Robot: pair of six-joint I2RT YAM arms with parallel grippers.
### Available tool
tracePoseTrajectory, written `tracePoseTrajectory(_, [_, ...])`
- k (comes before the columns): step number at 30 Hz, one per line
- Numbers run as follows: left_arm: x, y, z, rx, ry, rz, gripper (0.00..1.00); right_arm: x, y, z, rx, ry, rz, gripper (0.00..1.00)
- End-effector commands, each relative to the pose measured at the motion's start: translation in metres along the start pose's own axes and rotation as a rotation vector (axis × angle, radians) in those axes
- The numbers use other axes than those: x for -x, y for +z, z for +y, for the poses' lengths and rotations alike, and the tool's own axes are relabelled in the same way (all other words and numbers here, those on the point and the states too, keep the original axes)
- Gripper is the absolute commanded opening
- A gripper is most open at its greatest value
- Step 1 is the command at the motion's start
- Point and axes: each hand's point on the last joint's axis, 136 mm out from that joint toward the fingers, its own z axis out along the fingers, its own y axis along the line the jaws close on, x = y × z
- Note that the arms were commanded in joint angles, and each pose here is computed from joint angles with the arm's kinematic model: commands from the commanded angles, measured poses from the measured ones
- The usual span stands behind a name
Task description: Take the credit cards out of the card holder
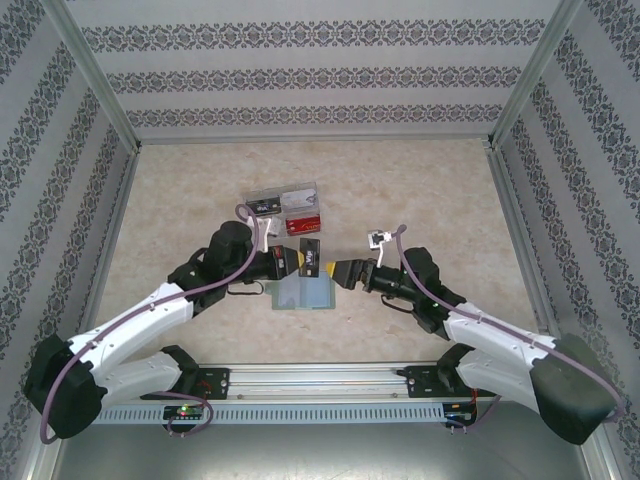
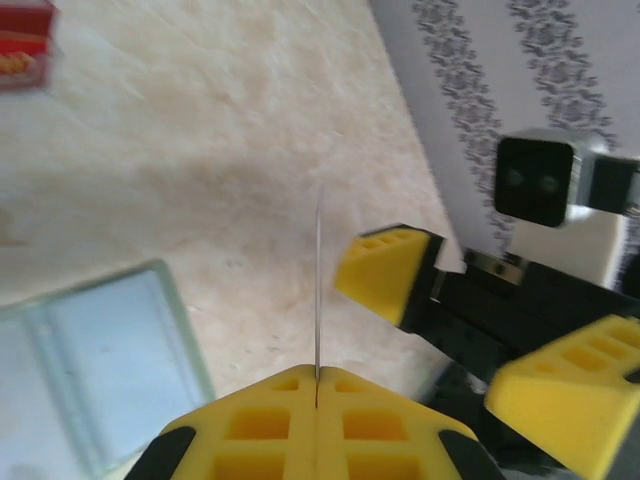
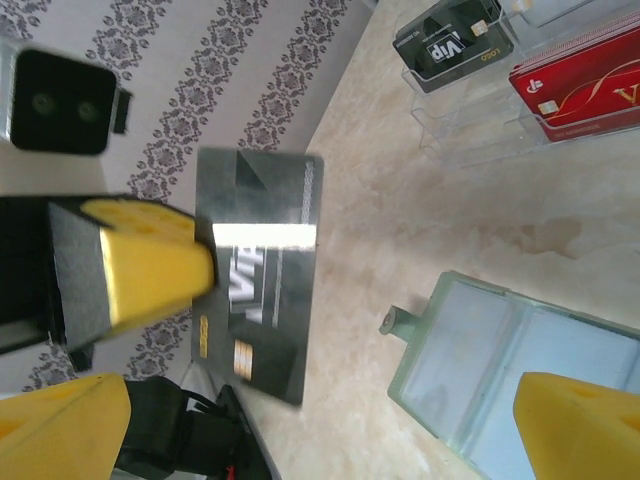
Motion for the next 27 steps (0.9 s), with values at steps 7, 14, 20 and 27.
tracePoseTrajectory(7, [0.029,-0.031,0.055,0.446,0.292,-0.029,0.00,0.002,-0.022,-0.013,-0.116,-0.132,-0.042,0.98])
tracePoseTrajectory(14, [0.043,-0.029,0.071,0.597,0.705,0.117,0.00,0.004,-0.034,-0.009,-0.128,-0.204,-0.068,0.98])
tracePoseTrajectory(20, [0.060,-0.023,0.075,0.669,0.925,0.244,0.00,0.004,-0.044,-0.007,-0.123,-0.243,-0.102,0.98])
tracePoseTrajectory(27, [0.071,-0.018,0.080,0.693,1.287,0.342,0.00,0.002,-0.053,-0.008,-0.130,-0.268,-0.131,0.98])
